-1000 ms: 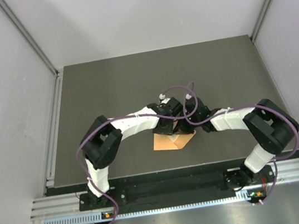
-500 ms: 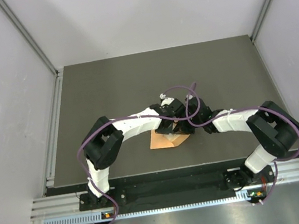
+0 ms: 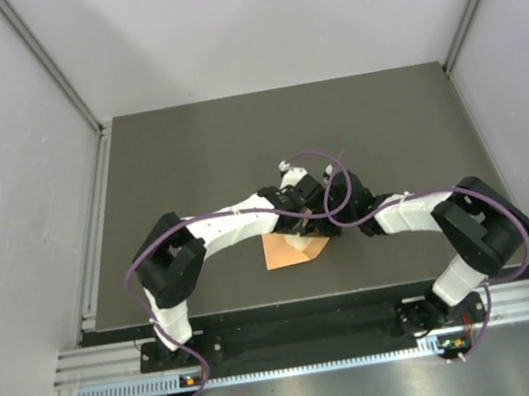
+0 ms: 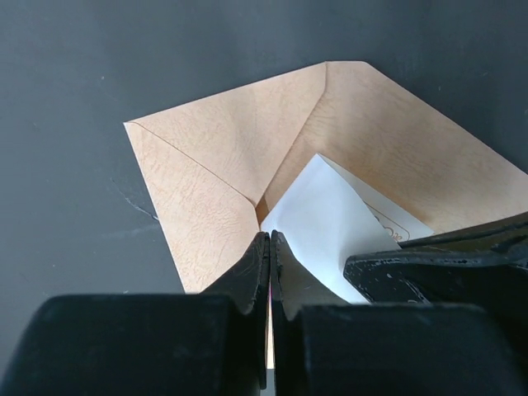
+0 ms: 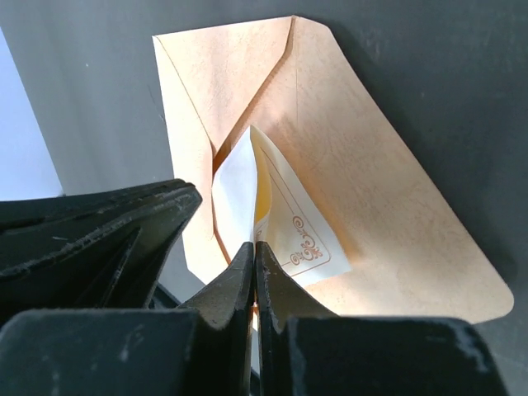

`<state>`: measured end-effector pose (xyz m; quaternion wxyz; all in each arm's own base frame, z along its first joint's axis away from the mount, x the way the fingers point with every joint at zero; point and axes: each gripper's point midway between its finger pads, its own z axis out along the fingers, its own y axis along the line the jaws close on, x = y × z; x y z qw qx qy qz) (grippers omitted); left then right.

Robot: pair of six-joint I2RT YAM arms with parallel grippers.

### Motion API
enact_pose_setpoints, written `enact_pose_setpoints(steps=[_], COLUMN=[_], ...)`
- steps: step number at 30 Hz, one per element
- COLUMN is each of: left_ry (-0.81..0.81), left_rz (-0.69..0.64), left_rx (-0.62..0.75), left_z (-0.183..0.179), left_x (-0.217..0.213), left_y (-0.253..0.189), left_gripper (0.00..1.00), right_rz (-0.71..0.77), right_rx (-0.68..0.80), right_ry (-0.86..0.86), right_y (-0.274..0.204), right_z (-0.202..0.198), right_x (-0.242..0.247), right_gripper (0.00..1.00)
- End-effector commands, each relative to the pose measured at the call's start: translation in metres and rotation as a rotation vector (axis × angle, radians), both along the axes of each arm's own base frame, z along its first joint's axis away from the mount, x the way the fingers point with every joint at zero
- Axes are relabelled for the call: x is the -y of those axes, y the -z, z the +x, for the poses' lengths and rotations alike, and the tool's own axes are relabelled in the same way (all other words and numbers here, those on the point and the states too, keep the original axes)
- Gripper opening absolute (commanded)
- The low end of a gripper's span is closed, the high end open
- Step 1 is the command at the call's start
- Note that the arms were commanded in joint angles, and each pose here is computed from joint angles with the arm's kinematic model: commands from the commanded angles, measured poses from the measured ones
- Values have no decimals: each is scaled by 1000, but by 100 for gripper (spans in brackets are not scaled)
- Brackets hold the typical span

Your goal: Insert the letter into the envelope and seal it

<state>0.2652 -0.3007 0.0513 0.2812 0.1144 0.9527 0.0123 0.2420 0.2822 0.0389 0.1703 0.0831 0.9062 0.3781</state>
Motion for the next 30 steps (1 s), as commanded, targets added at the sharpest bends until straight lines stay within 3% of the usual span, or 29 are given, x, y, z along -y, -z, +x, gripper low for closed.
enact_pose_setpoints(steps=[1, 7, 8, 11, 14, 18, 23, 25, 28, 30], left_ry=[45, -37, -44, -85, -144, -227, -178, -144, -120, -91], left_rz=[-65, -40, -56, -114, -192, -336, -483, -532, -615, -663], left_rx=[70, 81, 77, 85, 83, 53, -4, -43, -56, -81], left_z=[-3, 0, 0, 6, 14, 26, 15, 6, 7, 4], left_x=[21, 7, 8, 0, -14, -44, -39, -30, -15, -5], left_y=[-19, -16, -17, -24, -29, -31, -21, -16, -15, -13], left_gripper=[0, 1, 6, 15, 19, 20, 23, 23, 24, 23], right_rz=[60, 24, 17, -17, -32, -85, -87, -63, -17, 6], right_rx=[71, 36, 41, 22, 16, 50, 71, 74, 99, 122], right_ry=[-15, -12, -15, -24, -28, 6, -9, -23, -26, -26], right_y=[-12, -5, -4, 2, 2, -3, -6, -3, -5, -11], right_z=[16, 11, 11, 6, 3, 7, 10, 13, 21, 25], right_x=[-15, -8, -7, -2, 1, 12, 11, 4, -6, -10], right_gripper=[0, 0, 0, 4, 23, 23, 25, 23, 5, 0])
